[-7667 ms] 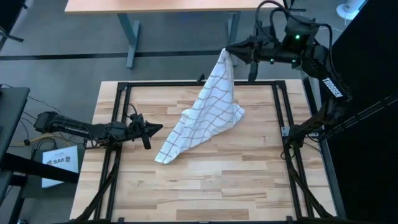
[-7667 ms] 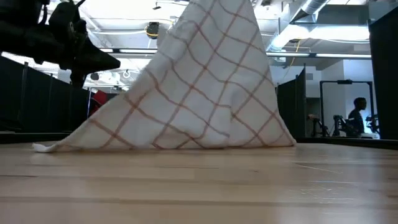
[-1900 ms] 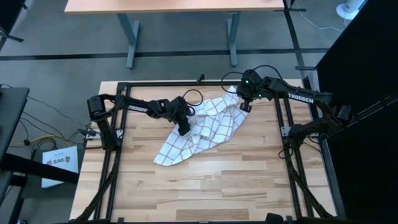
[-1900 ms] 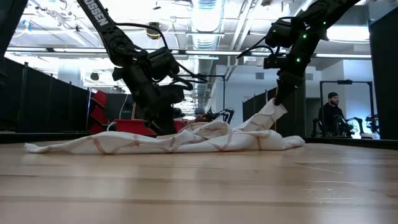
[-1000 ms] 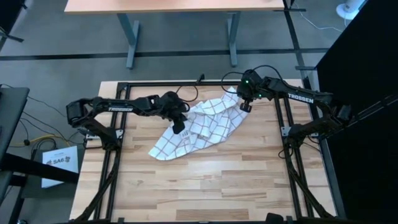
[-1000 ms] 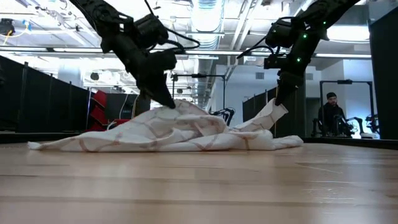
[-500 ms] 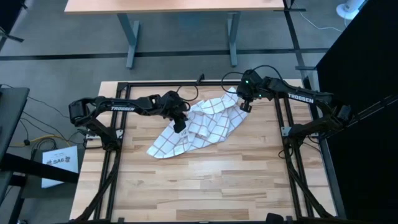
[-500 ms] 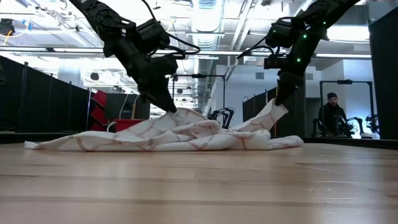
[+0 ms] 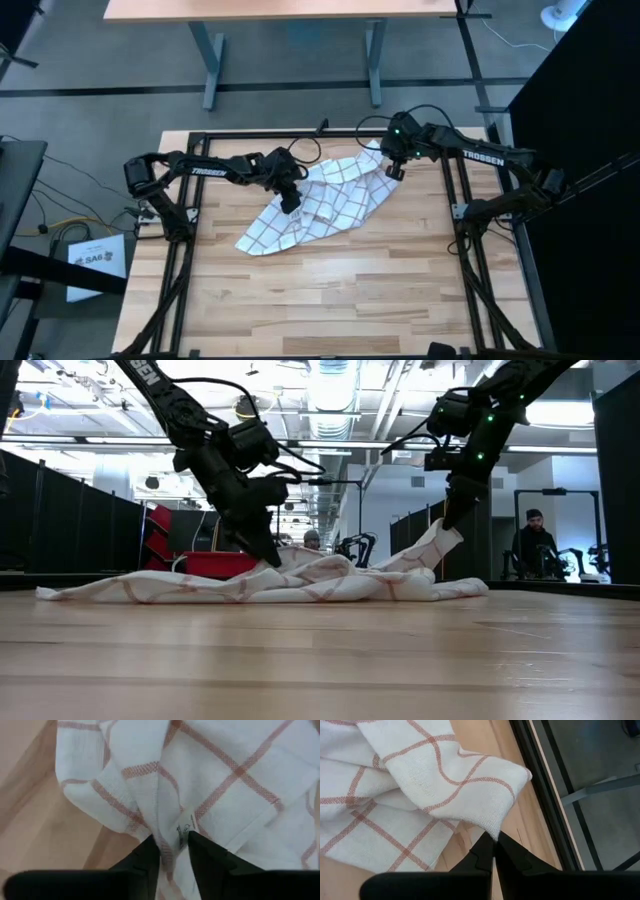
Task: Roll towel
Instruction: Fold the white patterned towel
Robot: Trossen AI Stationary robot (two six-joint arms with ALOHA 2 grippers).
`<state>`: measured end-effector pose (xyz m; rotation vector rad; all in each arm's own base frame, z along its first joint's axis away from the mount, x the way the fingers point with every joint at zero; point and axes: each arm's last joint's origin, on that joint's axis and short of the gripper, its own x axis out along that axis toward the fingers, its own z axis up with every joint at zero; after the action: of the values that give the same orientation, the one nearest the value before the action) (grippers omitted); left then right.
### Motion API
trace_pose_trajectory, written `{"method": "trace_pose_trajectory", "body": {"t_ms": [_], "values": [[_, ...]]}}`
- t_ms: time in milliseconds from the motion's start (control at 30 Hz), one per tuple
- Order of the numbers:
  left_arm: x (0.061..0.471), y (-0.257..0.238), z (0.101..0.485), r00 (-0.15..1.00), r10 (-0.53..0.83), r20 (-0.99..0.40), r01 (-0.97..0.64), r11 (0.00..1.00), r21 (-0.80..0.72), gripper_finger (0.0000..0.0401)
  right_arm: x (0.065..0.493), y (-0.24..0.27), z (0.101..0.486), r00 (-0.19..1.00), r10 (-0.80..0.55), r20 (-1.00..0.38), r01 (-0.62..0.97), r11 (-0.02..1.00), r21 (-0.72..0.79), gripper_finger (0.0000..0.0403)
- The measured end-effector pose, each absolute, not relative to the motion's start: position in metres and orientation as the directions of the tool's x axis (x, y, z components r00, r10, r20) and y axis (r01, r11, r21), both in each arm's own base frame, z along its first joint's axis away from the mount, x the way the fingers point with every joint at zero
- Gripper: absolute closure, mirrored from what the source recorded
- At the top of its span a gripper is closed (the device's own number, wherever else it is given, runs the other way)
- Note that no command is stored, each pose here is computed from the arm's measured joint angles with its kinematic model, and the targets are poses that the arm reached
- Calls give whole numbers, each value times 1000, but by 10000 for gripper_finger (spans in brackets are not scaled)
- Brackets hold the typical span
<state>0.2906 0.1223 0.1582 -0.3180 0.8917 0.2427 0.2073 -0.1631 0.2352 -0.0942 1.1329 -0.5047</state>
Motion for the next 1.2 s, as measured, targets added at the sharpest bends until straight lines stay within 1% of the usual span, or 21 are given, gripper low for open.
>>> {"method": "trace_pose_trajectory", "body": {"t_ms": [67,133,233,400,467,567,733,933,1133,1200], "values": [[290,122,159,606,81,-791,-327,932,-155,378,207,-163,235,327,-433,-840,338,884,-323,403],[288,121,164,606,83,-791,-326,933,-152,393,207,-163,235,325,-431,-842,337,884,-323,403],[283,114,182,588,70,-806,-309,940,-144,399,207,-163,235,319,-427,-847,326,888,-325,403],[268,97,235,539,92,-837,-269,961,-68,400,206,-160,234,306,-412,-859,287,900,-329,403],[261,93,257,545,93,-833,-262,963,-64,400,206,-158,236,305,-408,-860,270,903,-333,403],[251,89,283,558,96,-824,-268,961,-69,401,210,-155,244,337,-419,-843,248,903,-350,403],[236,83,317,574,101,-813,-267,961,-69,401,223,-151,272,408,-442,-799,230,896,-379,403],[221,79,355,514,108,-851,-268,963,-40,401,230,-148,315,469,-466,-750,224,885,-409,403],[209,75,396,539,159,-828,-285,959,-1,401,227,-145,367,500,-518,-694,261,854,-450,403],[206,74,404,550,162,-819,-288,958,-5,401,225,-144,382,515,-531,-673,273,846,-458,403]]}}
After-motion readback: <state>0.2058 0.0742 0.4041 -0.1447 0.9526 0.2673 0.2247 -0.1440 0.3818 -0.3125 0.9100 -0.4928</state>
